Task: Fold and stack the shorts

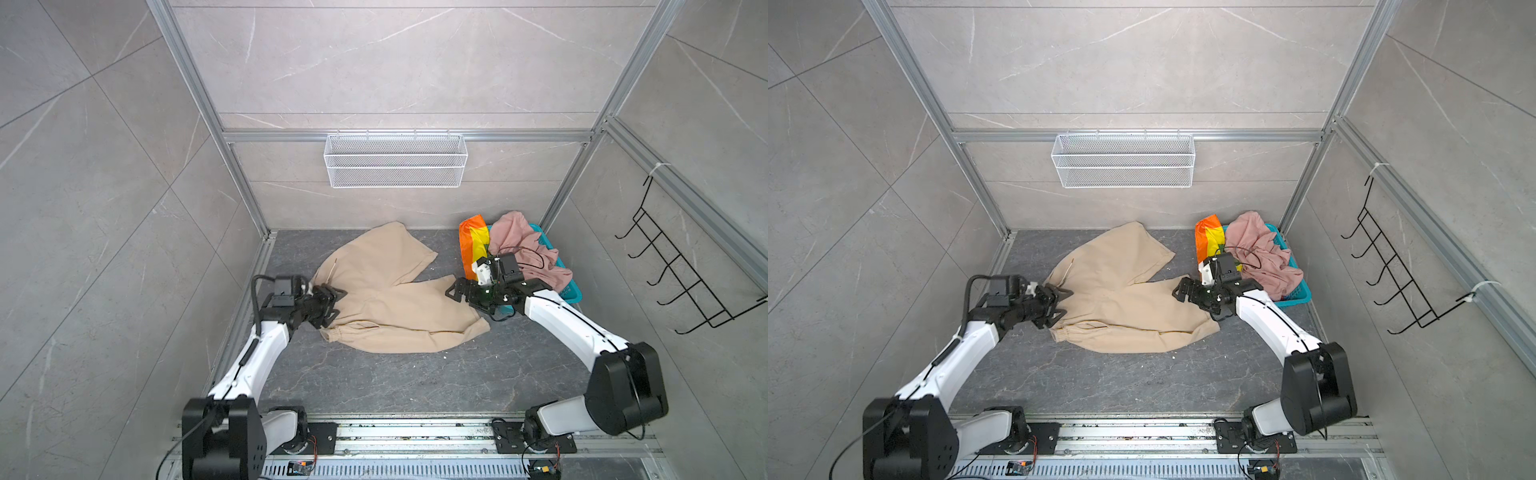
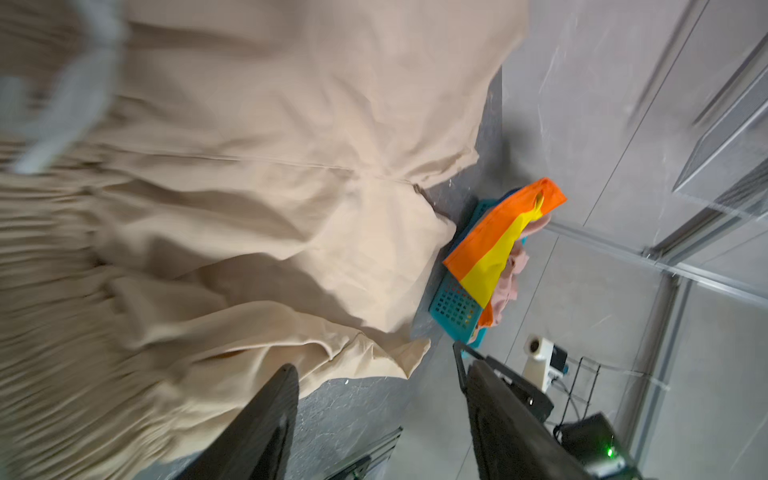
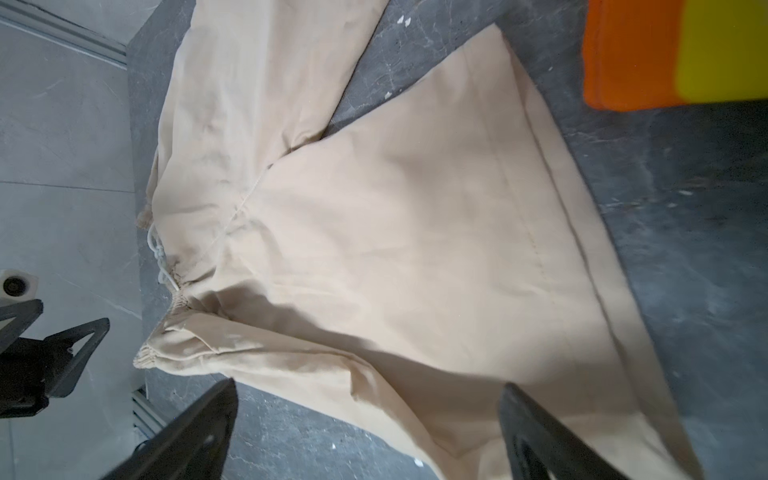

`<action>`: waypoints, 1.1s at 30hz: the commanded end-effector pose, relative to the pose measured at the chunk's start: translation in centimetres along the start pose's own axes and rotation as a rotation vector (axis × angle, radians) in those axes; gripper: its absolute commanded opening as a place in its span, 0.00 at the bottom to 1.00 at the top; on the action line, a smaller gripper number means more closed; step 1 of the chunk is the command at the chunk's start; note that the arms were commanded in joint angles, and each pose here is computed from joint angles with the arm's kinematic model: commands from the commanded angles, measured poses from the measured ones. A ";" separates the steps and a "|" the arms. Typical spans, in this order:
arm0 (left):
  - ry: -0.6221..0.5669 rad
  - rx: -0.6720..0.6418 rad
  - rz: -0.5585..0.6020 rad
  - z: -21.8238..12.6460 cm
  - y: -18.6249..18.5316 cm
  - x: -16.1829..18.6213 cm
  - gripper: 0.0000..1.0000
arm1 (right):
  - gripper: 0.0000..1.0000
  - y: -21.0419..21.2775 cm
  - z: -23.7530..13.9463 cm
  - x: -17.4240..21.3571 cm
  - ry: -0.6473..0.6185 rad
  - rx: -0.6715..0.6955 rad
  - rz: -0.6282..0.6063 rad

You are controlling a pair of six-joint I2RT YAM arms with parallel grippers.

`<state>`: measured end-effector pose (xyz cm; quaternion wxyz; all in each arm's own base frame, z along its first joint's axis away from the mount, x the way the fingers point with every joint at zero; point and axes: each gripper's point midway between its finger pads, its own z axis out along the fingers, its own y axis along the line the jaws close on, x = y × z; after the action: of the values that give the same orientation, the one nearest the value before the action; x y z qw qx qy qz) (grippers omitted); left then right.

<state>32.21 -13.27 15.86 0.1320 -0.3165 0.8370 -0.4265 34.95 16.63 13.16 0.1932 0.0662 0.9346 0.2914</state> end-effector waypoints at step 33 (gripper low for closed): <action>-0.148 -0.023 0.059 -5.8 2.3 4.6 0.75 | 0.99 -0.7 6.6 -1.0 0.063 0.079 -0.017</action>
<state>20.99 -11.98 11.95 0.1029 -0.3305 0.8675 -0.3572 39.56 19.06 5.71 0.1450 0.0816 0.9484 0.2697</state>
